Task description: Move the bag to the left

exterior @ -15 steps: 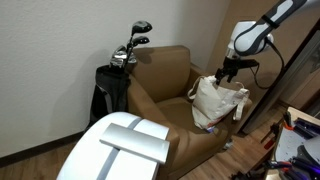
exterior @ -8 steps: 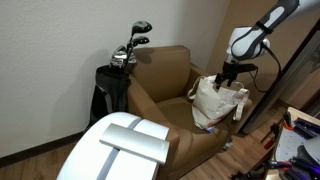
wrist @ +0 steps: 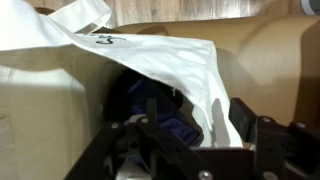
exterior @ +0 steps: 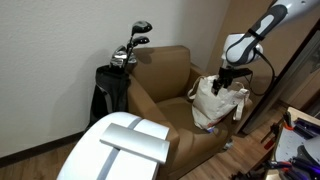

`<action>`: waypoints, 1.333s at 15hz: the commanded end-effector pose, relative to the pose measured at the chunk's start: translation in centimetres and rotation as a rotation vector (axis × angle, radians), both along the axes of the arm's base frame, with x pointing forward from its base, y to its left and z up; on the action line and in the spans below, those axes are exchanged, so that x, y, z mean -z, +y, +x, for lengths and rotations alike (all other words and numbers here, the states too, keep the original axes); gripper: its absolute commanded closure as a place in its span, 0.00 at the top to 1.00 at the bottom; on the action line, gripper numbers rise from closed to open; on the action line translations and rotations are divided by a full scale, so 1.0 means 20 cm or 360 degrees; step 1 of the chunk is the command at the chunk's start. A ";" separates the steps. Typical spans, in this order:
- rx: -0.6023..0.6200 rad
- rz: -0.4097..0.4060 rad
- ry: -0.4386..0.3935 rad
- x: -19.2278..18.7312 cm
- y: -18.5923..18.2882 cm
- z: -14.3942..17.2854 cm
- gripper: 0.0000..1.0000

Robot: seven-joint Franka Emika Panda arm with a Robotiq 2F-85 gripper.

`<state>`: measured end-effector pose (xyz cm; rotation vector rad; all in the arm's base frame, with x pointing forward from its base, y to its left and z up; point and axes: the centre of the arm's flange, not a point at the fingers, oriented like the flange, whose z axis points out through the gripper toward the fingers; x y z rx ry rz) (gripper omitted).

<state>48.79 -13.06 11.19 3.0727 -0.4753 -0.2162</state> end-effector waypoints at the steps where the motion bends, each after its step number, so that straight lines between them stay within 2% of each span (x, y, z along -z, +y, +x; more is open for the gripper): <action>1: -0.0048 -0.0004 -0.0012 0.01 0.03 0.06 0.45; 5: -0.0028 -0.0011 -0.0039 -0.01 -0.03 0.11 0.19; 7: -0.0021 -0.0009 -0.0051 -0.06 0.00 0.13 0.05; 10: -0.0017 -0.0008 -0.0090 -0.11 0.03 0.19 0.00; 13: -0.0047 -0.0007 -0.0153 -0.17 0.11 0.26 0.02; 20: -0.0357 -0.0021 -0.0334 -0.39 0.53 0.38 0.02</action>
